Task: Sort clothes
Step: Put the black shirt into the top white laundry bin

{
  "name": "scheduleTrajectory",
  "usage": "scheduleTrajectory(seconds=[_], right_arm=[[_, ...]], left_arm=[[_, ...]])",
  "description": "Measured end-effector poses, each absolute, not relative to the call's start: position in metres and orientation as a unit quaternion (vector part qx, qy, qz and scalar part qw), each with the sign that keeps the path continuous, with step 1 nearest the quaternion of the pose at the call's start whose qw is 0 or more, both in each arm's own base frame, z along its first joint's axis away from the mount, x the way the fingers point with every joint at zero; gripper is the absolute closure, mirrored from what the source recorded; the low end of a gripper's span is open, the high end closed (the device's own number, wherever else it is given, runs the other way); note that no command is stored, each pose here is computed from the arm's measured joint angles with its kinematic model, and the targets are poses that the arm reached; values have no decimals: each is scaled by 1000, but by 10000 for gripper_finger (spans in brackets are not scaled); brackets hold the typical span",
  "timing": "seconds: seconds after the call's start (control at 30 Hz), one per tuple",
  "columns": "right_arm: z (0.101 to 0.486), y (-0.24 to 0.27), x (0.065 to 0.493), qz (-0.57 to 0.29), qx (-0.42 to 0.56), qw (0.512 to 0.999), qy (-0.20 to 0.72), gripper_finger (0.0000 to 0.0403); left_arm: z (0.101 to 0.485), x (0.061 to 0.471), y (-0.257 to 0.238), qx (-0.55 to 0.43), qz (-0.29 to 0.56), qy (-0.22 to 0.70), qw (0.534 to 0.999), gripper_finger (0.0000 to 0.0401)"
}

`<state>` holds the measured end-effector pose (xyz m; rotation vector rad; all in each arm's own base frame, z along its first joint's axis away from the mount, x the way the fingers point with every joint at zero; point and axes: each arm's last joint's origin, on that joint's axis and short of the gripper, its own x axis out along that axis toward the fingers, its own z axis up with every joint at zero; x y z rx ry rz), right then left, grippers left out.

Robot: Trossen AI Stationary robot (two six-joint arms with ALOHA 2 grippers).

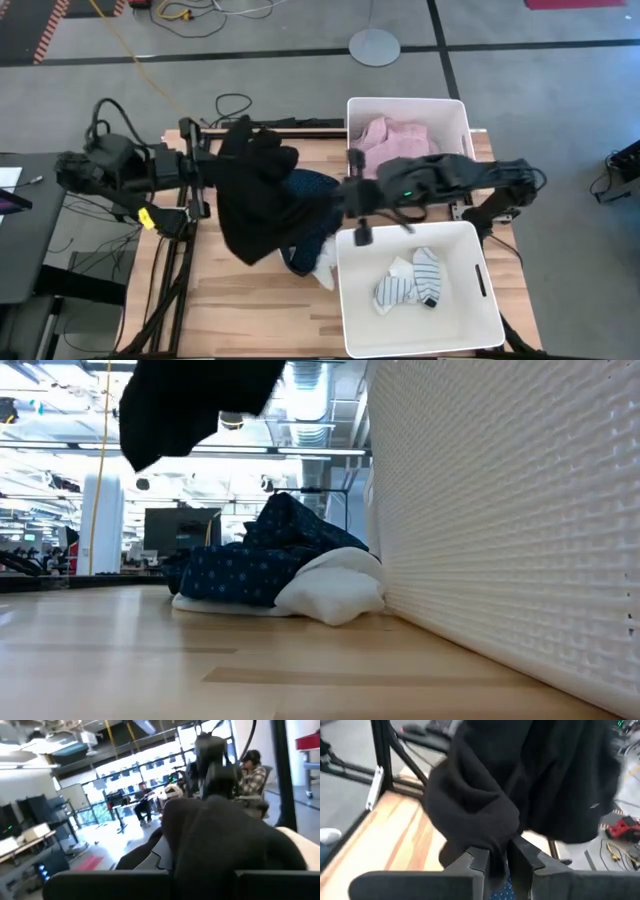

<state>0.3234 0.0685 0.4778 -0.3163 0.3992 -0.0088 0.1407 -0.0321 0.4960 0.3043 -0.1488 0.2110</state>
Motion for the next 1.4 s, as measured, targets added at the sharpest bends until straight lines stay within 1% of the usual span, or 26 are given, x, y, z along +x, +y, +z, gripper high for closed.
scheduleTrajectory(seconds=[0.1, 0.2, 0.27, 0.37, 0.5, 0.6, 0.7, 0.83, 0.93, 0.97, 1.03, 1.1, 1.2, 1.23, 1.27, 1.4], right_arm=[[464, 68, 343, -3, -160, 964, 213, 314], [453, 68, 360, -1, -170, 962, 213, 291], [450, 69, 368, -1, -177, 963, 201, 267], [448, 71, 376, -1, -186, 965, 184, 220], [445, 67, 382, -6, -180, 966, 185, 159], [442, 63, 385, -10, -170, 967, 192, 127], [439, 58, 391, -10, -160, 969, 188, 111], [438, 52, 398, -23, -137, 975, 174, 108], [441, 47, 400, -46, -137, 977, 159, 122], [443, 46, 401, -50, -141, 978, 147, 132], [447, 46, 402, -58, -155, 978, 126, 167], [451, 49, 402, -56, -176, 977, 107, 224], [453, 54, 402, -49, -219, 970, 97, 343], [453, 57, 402, -44, -236, 966, 98, 371], [454, 59, 402, -45, -245, 964, 97, 382], [455, 63, 398, -75, -268, 955, 105, 396]], left_arm=[[505, 151, -36, 162, 98, -76, 979, 400], [515, 164, -42, 168, 73, -79, 980, 400], [523, 172, -45, 173, 60, -78, 980, 400], [534, 184, -51, 180, 43, -72, 980, 400], [544, 203, -61, 192, 24, -56, 980, 400], [550, 218, -69, 206, 8, -47, 977, 400], [555, 232, -76, 215, 0, -47, 975, 400], [560, 250, -83, 223, -14, -42, 974, 400], [562, 261, -87, 226, -23, -36, 973, 400], [563, 263, -88, 226, -23, -36, 973, 400], [566, 267, -90, 227, -24, -34, 973, 400], [568, 270, -91, 228, -26, -32, 973, 400], [570, 270, -91, 230, -28, -26, 972, 400], [569, 270, -91, 231, -28, -23, 972, 400], [569, 270, -90, 231, -28, -22, 972, 400], [571, 267, -85, 231, -20, -20, 973, 400]])
